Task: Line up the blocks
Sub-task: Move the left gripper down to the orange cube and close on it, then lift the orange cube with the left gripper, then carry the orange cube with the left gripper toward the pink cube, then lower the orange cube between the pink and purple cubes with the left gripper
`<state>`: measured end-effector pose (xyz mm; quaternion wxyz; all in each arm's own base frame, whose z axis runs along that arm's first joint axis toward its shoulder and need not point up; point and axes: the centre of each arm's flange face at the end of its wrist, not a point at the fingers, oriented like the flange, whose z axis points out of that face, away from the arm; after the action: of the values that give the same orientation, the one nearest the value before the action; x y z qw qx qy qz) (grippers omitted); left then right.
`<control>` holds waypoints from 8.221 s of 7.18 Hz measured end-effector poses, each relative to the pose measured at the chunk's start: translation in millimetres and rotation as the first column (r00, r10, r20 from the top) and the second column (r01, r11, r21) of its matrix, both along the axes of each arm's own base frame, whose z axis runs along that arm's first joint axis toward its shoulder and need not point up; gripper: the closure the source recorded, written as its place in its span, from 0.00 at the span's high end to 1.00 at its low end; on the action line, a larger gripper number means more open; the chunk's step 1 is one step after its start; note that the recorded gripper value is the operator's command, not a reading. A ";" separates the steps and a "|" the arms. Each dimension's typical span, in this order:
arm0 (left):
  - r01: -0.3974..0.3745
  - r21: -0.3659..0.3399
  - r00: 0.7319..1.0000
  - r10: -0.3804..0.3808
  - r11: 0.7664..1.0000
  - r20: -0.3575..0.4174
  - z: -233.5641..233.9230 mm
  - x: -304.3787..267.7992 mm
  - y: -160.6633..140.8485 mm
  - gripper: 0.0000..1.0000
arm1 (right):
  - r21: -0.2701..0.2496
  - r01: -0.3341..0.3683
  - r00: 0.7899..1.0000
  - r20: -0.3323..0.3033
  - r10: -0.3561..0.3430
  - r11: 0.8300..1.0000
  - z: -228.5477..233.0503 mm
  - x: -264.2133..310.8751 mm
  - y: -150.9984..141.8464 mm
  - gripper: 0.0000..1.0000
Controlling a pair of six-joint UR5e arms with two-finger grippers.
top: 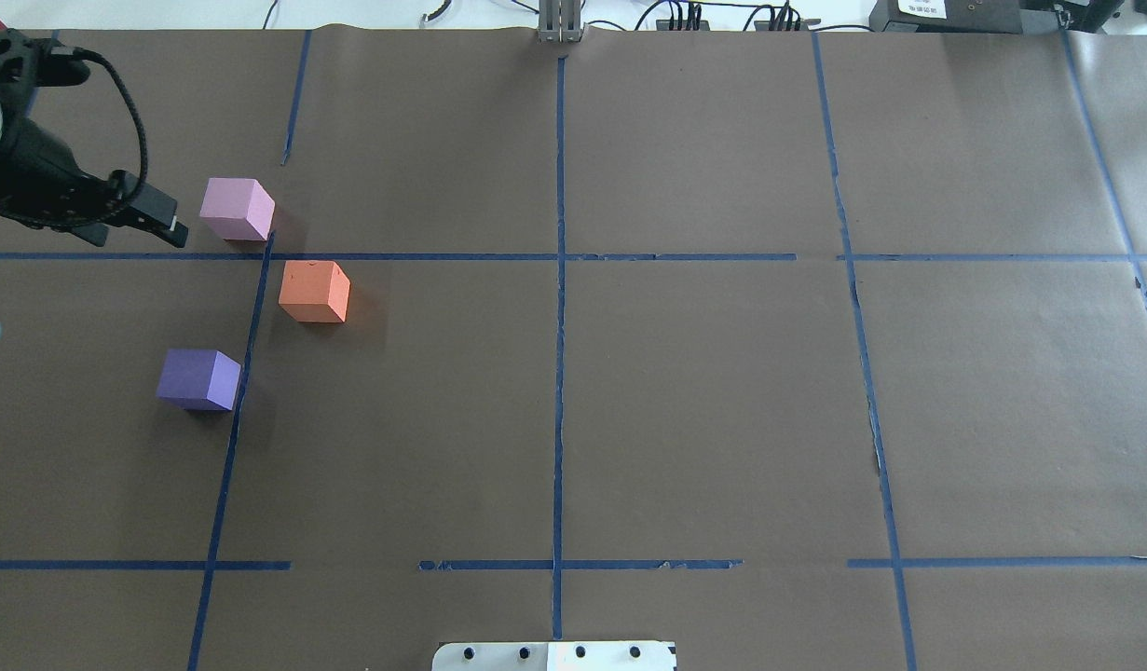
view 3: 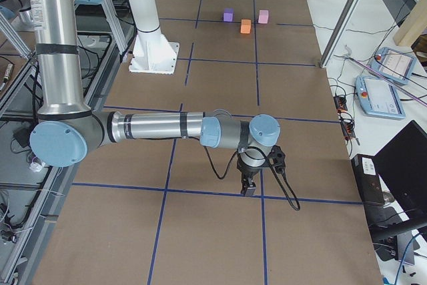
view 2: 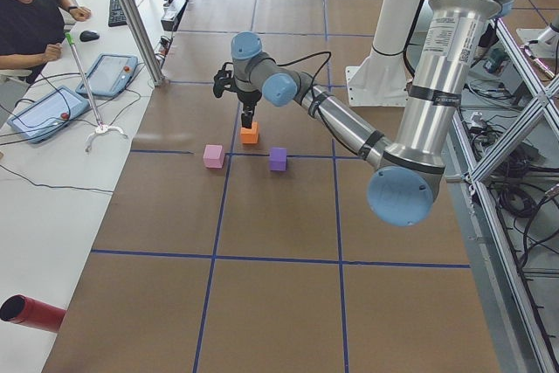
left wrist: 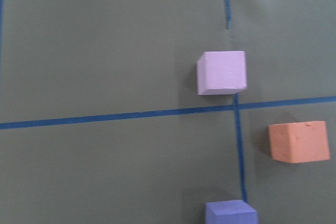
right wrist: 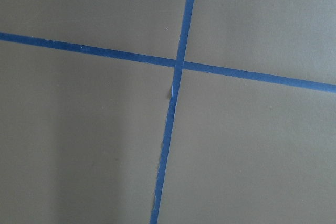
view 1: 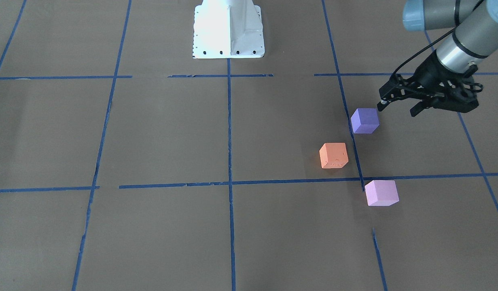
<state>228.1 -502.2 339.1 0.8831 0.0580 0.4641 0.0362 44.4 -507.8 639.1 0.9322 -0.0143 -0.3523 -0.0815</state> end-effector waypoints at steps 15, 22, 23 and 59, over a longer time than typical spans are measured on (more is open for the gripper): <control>-0.064 -0.049 0.992 0.069 0.997 0.109 58.9 192.3 -22.1 1.00 | 0.001 0.000 1.000 0.000 0.000 1.000 -0.5 0.0 -0.2 1.00; -0.041 -0.048 0.991 0.047 0.998 0.123 58.7 194.7 -46.2 0.94 | -0.001 0.000 1.000 0.000 0.000 1.000 0.3 0.0 0.3 1.00; -0.039 -0.048 0.991 0.045 0.998 0.123 58.4 194.4 -48.1 0.78 | -0.001 0.000 1.000 0.000 0.000 1.000 0.2 0.0 0.2 1.00; 0.027 -0.122 0.993 -0.013 0.992 0.117 119.8 83.1 -61.4 0.20 | 0.001 0.000 1.000 0.000 0.000 1.000 -0.2 0.0 -0.2 1.00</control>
<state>311.2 -563.6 458.9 0.9109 0.0057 0.4126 0.0019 44.5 -508.0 638.9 0.9322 -0.0140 -0.3523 -0.0819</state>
